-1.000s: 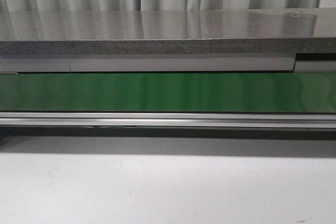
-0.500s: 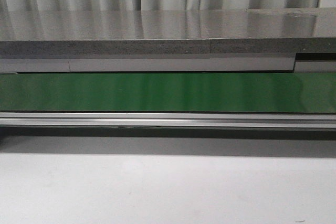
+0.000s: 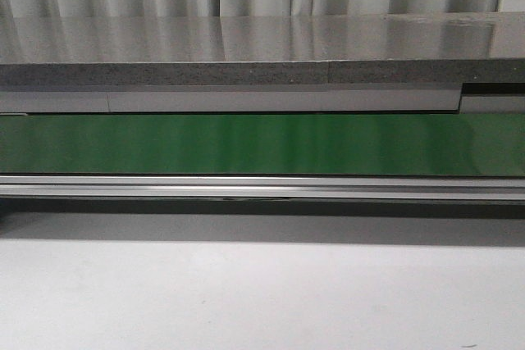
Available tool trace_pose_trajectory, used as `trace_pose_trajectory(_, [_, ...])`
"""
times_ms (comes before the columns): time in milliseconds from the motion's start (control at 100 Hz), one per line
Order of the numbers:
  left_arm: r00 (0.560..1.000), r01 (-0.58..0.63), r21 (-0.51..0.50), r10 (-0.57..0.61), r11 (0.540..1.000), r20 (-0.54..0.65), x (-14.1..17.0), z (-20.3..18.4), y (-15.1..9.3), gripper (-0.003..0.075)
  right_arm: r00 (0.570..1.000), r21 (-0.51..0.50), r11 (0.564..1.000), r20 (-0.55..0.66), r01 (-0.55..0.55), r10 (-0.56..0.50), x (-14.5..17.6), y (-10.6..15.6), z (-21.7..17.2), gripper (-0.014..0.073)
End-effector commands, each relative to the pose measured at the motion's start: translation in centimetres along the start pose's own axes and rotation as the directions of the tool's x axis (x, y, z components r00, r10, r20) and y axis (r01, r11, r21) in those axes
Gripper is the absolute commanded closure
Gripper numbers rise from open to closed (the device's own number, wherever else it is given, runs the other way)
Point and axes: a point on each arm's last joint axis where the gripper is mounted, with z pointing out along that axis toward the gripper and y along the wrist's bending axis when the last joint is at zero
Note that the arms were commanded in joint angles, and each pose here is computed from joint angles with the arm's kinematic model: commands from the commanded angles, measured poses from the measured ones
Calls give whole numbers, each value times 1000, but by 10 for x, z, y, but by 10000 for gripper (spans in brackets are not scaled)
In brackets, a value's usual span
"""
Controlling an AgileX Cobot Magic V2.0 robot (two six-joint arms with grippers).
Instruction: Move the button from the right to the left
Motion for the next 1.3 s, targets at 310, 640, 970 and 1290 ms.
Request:
trace_pose_trajectory(310, [952,91,-51,-72,995,299,-31,-103,9,599,995,4,1000,104,10,-11,-17,-1,-1,662])
trace_pose_trajectory(640, [871,41,83,-77,996,485,-32,-176,-42,741,995,4,1000,103,10,-11,-16,-1,-1,662])
trace_pose_trajectory(970, [835,-138,209,0,968,550,-29,-206,-132,741,995,4,1000,103,10,-11,-16,-1,-1,662])
trace_pose_trajectory(1290, [795,-230,256,29,939,606,1,-220,-171,741,995,4,1000,103,10,-11,-16,-1,-1,662])
